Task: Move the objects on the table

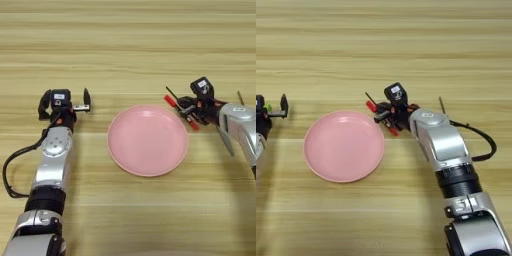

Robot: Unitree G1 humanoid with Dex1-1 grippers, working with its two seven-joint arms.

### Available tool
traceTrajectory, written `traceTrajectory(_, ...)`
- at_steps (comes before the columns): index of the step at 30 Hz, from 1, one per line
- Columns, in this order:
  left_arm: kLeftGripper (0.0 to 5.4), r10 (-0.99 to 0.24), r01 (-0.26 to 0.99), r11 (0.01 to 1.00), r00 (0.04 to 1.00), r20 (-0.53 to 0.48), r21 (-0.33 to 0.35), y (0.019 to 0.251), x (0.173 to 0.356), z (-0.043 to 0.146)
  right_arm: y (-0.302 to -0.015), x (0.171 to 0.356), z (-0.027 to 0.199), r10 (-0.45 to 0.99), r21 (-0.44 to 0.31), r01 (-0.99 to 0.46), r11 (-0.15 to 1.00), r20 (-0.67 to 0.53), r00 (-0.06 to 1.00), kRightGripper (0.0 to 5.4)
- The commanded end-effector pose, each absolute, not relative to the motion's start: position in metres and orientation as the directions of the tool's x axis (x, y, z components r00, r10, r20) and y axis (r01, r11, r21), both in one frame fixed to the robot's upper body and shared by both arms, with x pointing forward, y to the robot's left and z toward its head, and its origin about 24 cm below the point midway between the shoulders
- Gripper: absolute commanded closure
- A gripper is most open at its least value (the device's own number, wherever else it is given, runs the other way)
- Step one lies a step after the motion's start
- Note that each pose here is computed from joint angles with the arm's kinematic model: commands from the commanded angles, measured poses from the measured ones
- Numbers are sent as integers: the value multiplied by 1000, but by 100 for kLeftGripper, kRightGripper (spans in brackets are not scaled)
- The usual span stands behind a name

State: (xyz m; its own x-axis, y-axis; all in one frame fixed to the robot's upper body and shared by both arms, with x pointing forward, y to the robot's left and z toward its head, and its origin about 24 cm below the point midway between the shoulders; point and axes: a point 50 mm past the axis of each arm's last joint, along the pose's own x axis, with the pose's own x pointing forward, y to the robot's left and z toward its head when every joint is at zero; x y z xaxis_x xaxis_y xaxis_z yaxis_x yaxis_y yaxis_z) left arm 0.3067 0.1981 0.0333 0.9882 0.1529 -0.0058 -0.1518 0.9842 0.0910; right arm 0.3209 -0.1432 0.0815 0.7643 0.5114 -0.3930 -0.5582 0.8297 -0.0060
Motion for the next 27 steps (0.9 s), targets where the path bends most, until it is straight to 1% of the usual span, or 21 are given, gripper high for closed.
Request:
traceTrajectory(1, 0, 152, -152, 984, 988, 0, 97, 198, 309, 35, -153, 327, 83, 481, -22, -529, 848, -386, 787, 540)
traceTrajectory(5, 0, 152, -151, 984, 988, -1, 98, 198, 309, 35, -159, 330, 76, 456, -29, -508, 861, -402, 794, 540)
traceTrajectory(9, 0, 151, -150, 984, 989, -1, 98, 198, 309, 35, -161, 331, 66, 446, -17, -500, 866, -426, 787, 540)
traceTrajectory(15, 0, 150, -150, 984, 989, -1, 98, 198, 309, 35, -162, 331, 58, 444, -11, -500, 866, -443, 779, 540)
traceTrajectory(26, 0, 151, -150, 984, 989, -1, 99, 198, 308, 35, -162, 330, 53, 444, -8, -502, 865, -453, 773, 540)
traceTrajectory(27, 0, 151, -150, 984, 989, -1, 99, 198, 308, 35, -162, 330, 53, 445, -9, -503, 864, -453, 773, 522)
